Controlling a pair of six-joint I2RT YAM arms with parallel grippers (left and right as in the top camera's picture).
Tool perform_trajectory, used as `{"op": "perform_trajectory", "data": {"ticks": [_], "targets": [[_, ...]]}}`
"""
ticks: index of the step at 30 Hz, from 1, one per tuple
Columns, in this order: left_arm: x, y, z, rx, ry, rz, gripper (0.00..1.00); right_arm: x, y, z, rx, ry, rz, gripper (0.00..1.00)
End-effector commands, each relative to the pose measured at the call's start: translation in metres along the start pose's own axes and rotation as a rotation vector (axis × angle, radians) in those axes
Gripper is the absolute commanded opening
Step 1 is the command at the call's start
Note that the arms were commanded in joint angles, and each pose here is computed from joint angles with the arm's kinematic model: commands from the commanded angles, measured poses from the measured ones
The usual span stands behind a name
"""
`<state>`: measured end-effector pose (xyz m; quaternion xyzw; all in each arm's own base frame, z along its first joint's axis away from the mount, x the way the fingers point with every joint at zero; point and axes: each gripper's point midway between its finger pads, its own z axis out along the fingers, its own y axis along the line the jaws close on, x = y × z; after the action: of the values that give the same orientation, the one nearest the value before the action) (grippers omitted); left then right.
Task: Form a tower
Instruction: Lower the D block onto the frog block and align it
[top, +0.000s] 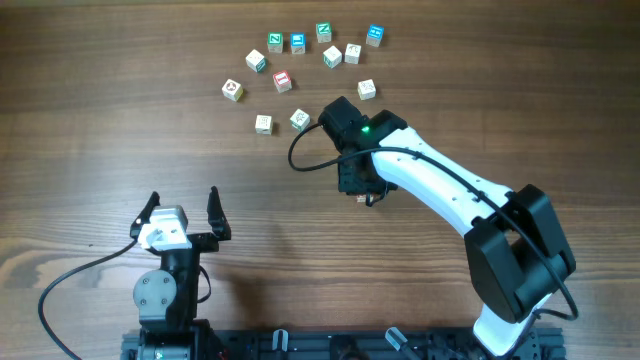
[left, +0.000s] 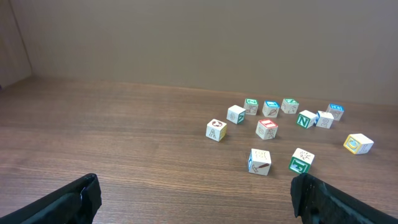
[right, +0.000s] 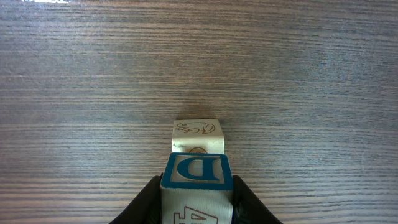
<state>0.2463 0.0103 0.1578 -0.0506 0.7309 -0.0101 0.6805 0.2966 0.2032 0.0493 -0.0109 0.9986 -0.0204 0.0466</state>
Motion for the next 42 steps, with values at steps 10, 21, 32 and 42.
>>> {"op": "perform_trajectory", "data": {"ticks": [10, 21, 32, 42], "targets": [[0.000, 0.004, 0.000, -0.019, -0.003, 0.018, 1.00, 0.000, -0.006, 0.002, 0.025, -0.007, 0.014, 0.19], [0.000, 0.004, 0.000, -0.019, -0.003, 0.018, 1.00, 0.002, -0.008, 0.002, 0.031, 0.002, 0.012, 0.38], [0.000, 0.004, 0.000, -0.019, -0.003, 0.018, 1.00, 0.006, -0.009, 0.012, 0.031, 0.002, 0.013, 0.42], [0.000, 0.004, 0.000, -0.018, -0.003, 0.018, 1.00, 0.009, 0.001, 0.012, -0.025, 0.026, 0.011, 0.38]]}}
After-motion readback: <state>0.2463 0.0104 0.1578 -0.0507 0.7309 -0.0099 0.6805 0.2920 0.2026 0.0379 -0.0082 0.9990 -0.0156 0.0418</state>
